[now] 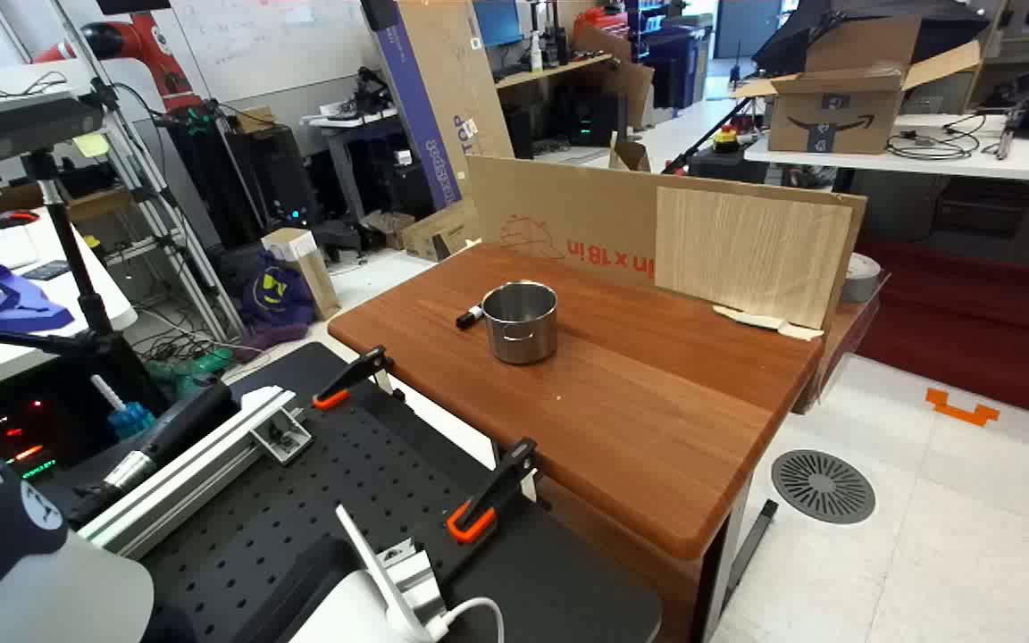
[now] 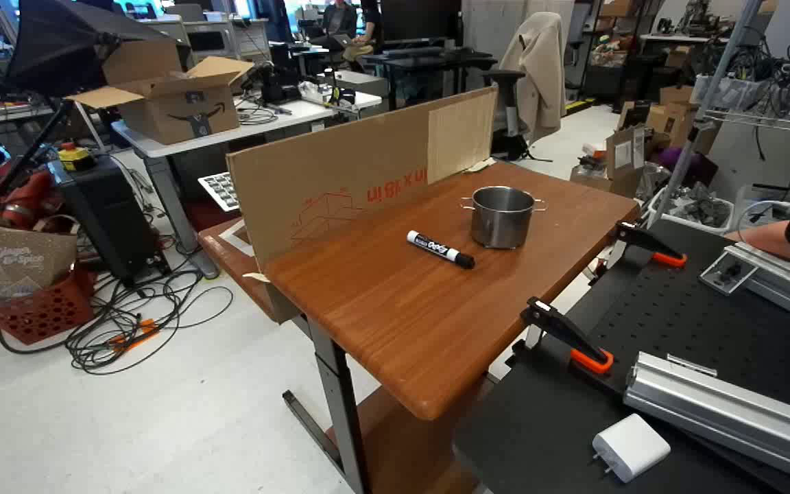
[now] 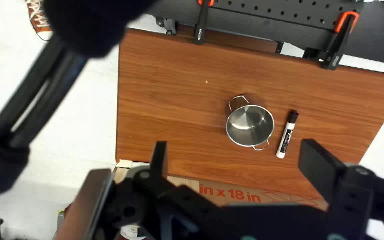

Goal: Put the marker in the pot

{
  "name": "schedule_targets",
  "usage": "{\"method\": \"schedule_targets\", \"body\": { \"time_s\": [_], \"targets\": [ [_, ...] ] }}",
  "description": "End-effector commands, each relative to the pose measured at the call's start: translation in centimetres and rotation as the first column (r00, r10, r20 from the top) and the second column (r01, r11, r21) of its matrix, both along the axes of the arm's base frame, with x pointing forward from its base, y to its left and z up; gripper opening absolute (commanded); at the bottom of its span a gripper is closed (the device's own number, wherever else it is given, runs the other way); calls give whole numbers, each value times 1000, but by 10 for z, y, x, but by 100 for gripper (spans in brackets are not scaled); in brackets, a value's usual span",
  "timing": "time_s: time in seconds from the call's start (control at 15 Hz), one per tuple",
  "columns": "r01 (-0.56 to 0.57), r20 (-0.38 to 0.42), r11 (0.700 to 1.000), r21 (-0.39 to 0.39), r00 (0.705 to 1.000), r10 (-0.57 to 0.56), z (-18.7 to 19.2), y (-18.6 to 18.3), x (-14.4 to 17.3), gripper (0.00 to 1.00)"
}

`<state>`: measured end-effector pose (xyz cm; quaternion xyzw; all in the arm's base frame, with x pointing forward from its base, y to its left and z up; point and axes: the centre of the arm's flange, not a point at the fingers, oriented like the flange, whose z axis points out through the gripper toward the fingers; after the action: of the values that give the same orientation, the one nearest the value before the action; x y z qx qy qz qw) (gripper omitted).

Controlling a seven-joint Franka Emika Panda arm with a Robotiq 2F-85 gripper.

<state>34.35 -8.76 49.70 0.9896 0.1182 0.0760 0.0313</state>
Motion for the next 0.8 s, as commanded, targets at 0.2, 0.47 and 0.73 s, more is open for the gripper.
{"method": "schedule_targets", "body": {
  "time_s": [0.2, 0.47, 0.73],
  "targets": [
    [0, 0, 1000, 0, 1000, 0, 0, 0, 0, 100],
    [42, -12, 999, 16, 999, -42, -11, 35, 25, 100],
    [67, -4, 996, 66, 998, -67, -27, 87, 58, 100]
  ]
}}
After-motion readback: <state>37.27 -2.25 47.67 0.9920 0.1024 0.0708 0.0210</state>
